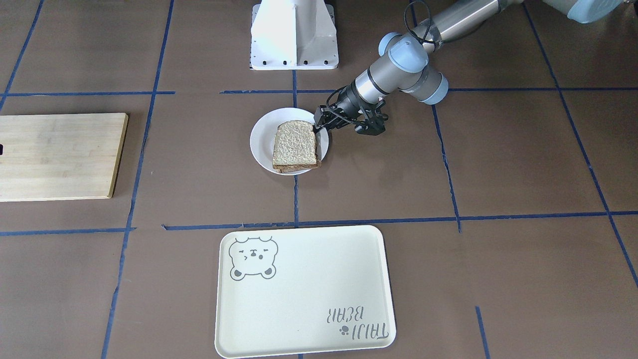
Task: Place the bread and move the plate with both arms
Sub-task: 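Move the left gripper to the plate rim and grasp the white plate, then lift the plate with the left gripper and set it on the bear tray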
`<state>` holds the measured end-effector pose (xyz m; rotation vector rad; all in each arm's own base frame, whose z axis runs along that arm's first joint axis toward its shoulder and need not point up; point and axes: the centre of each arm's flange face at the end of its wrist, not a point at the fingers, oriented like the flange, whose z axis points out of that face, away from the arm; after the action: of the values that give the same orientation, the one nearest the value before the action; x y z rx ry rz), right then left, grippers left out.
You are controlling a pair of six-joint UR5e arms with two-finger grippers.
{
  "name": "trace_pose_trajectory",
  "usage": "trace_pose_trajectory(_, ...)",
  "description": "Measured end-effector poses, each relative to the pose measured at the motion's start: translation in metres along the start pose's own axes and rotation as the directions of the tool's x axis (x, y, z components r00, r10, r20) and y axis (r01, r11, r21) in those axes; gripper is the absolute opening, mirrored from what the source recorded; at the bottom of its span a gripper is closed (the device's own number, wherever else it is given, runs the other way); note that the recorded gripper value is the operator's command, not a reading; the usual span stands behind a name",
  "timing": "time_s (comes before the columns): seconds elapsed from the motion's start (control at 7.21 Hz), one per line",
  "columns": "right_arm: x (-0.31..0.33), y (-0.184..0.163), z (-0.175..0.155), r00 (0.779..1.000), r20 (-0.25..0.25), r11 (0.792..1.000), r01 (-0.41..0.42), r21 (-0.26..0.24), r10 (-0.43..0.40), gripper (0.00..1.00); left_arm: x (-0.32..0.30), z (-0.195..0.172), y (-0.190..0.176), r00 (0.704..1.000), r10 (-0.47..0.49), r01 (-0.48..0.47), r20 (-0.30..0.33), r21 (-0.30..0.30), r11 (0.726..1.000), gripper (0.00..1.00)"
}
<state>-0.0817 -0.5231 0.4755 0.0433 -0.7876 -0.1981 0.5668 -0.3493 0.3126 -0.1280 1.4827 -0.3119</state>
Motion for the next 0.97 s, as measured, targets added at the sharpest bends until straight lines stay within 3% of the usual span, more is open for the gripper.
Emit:
trace_pose_trajectory(0.42,0.017,0.000,-0.007,1.000,-0.006,1.000,0.027,0.012,-0.027,1.00,0.021,-0.019,-0.009,0.999,-0.002,0.003,-0.053,0.013,1.000,0.00)
trace_pose_trajectory(0.97,0.055,0.013,-0.011,0.999,-0.006,0.999,0.040,0.013,-0.040,1.00,0.062,-0.050,-0.043,0.977,-0.124,0.134,-0.175,0.047,0.990,0.00)
